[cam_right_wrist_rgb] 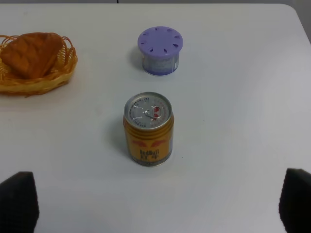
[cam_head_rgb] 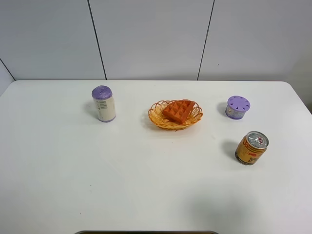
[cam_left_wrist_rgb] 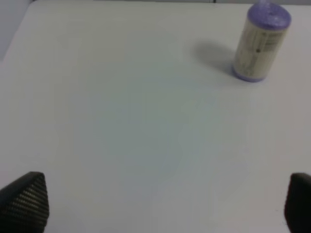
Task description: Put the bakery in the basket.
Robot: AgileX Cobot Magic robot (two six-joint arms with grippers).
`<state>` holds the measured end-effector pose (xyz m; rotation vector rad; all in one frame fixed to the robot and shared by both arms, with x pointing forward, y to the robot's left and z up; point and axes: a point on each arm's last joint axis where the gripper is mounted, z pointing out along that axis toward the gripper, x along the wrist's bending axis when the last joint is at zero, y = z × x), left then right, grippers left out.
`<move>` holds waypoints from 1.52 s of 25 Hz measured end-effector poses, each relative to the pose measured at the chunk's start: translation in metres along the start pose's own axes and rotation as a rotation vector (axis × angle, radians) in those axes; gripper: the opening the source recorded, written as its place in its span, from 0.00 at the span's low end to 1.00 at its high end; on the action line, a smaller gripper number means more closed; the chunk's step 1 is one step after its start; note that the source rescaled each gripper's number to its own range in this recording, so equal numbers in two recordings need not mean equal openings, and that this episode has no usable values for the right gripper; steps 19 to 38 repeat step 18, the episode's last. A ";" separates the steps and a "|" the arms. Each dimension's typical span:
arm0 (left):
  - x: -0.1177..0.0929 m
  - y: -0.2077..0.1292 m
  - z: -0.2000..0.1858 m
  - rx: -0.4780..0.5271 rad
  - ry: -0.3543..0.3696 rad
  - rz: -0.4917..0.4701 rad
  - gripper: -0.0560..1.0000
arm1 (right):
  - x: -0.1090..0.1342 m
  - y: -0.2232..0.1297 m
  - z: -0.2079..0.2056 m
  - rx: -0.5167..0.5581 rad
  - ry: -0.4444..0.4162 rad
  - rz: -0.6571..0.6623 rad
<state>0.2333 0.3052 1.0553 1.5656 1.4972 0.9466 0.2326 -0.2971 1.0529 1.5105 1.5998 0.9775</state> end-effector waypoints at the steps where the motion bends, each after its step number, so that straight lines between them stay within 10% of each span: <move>1: 0.000 0.000 0.000 0.000 0.008 -0.004 0.99 | 0.000 0.000 0.000 0.000 0.000 0.000; 38: 0.000 0.000 0.000 0.000 0.039 -0.020 0.99 | 0.000 0.000 0.000 0.000 0.000 0.000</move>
